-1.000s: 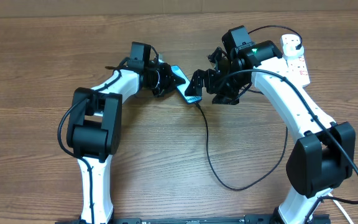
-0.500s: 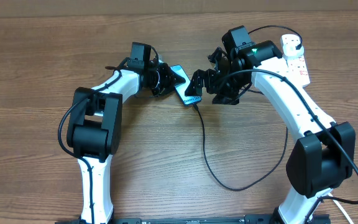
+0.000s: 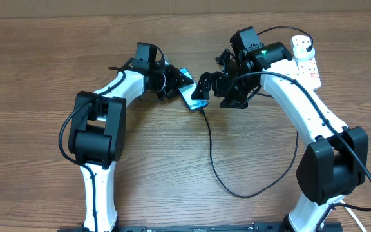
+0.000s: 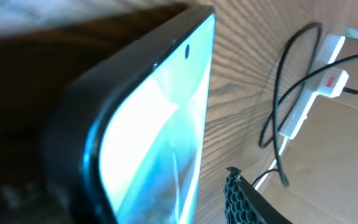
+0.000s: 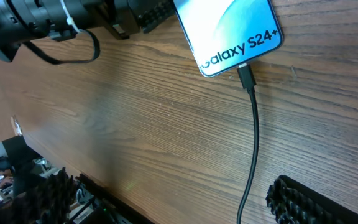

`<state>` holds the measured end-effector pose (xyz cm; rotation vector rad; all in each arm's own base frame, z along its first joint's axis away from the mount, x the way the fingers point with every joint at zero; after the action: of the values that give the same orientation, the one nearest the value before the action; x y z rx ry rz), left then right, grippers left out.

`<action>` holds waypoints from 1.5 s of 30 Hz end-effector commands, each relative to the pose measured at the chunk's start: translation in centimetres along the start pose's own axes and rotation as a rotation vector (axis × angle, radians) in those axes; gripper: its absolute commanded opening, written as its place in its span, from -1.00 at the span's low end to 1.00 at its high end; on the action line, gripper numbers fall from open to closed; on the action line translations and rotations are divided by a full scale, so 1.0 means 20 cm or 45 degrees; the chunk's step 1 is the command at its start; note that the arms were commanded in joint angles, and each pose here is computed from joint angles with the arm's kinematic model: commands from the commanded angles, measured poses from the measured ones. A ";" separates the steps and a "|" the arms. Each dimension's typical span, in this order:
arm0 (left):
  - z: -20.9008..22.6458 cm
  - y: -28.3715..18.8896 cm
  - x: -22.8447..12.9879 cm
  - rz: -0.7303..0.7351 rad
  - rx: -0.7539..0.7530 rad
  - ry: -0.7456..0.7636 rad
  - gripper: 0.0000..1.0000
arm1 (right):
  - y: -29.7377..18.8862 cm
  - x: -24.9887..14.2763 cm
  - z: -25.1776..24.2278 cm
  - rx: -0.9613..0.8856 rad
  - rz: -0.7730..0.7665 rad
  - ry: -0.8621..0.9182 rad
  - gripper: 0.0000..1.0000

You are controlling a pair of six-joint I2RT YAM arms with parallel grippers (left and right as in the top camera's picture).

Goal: Plug charger to phone and switch on socket
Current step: 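Set the phone down on the table beside the right gripper, then open the left gripper and lift both grippers away from the phone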

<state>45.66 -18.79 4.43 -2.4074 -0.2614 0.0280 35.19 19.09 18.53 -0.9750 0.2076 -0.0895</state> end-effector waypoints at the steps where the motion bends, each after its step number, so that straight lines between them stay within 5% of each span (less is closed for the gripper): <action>1: 0.14 0.04 -0.04 -0.016 0.205 -0.036 -0.22 | -0.10 0.00 0.05 0.047 -0.056 -0.039 1.00; 18: 0.29 -0.03 0.01 -0.125 0.468 -0.097 -0.11 | -0.10 0.00 0.05 0.047 -0.055 -0.043 1.00; 22: 0.30 -0.05 0.04 -0.171 0.523 -0.092 0.04 | -0.09 -0.01 0.05 0.041 -0.048 -0.037 1.00; 45: 0.28 -0.14 0.08 -0.165 0.621 -0.078 0.05 | -0.09 -0.02 0.04 0.026 -0.036 -0.049 1.00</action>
<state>47.03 -15.29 5.55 -2.0491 -0.4248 0.0320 34.77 18.93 18.44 -0.9857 0.2144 -0.0709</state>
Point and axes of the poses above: each gripper's point midway between its finger pads, its own y axis out along the fingers, its own z axis along the line the jaws close on, x = y × z, the point moved 5 cm from there along -y, back along the fingers, and after that the axes turned 14 degrees about y, right-handed, at the moved point
